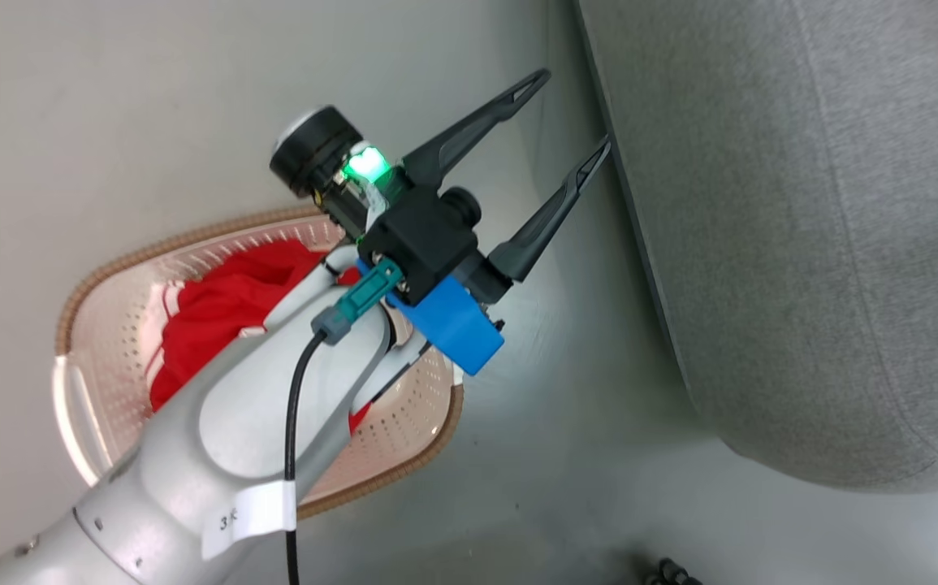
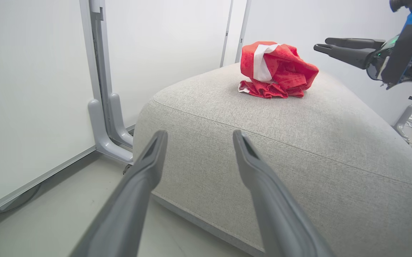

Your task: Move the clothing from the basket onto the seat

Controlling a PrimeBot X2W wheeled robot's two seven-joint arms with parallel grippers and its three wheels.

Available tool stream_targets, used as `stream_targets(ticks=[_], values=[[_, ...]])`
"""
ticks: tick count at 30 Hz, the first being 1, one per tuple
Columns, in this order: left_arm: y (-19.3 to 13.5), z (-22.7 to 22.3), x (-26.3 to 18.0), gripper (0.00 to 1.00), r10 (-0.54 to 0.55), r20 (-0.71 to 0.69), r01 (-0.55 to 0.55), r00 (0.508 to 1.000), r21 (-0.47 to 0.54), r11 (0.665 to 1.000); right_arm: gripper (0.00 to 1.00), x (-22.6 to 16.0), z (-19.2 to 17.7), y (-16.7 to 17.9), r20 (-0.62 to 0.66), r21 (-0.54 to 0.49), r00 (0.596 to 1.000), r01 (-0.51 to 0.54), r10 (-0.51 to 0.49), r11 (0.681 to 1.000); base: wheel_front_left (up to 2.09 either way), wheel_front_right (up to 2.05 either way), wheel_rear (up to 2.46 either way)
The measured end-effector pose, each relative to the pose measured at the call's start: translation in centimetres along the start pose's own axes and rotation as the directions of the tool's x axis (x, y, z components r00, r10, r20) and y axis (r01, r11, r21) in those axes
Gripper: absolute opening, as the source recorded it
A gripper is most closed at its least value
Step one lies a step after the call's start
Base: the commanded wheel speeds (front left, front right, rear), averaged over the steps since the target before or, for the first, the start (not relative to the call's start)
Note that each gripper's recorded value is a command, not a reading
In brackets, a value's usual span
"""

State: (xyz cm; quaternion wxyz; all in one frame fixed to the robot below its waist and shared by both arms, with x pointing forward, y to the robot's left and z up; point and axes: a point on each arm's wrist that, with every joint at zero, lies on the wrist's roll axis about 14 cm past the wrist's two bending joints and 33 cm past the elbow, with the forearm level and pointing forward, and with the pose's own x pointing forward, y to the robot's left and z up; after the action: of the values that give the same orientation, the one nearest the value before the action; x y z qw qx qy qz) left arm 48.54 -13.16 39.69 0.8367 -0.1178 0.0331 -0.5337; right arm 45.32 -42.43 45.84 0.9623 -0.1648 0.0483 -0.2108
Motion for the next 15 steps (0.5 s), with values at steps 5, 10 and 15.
stream_targets(ticks=[5,10,15], values=[[-0.1,3.0,-1.4,1.0,0.072,0.028,-0.073,0.997,0.039,0.997,1.0,-1.2,3.7,1.3,0.092,0.035,0.994,-0.055,0.051,0.998,0.0,0.0,0.0],[0.2,6.0,-3.4,1.0,0.163,0.066,-0.168,0.984,0.073,0.983,1.0,-2.3,6.8,4.0,0.171,0.07,0.976,-0.145,0.131,0.987,0.0,0.0,0.0],[1.0,9.1,-6.0,1.0,0.27,0.121,-0.282,0.955,0.098,0.954,1.0,-3.2,9.8,7.5,0.25,0.099,0.942,-0.253,0.222,0.962,0.0,0.0,0.0]])
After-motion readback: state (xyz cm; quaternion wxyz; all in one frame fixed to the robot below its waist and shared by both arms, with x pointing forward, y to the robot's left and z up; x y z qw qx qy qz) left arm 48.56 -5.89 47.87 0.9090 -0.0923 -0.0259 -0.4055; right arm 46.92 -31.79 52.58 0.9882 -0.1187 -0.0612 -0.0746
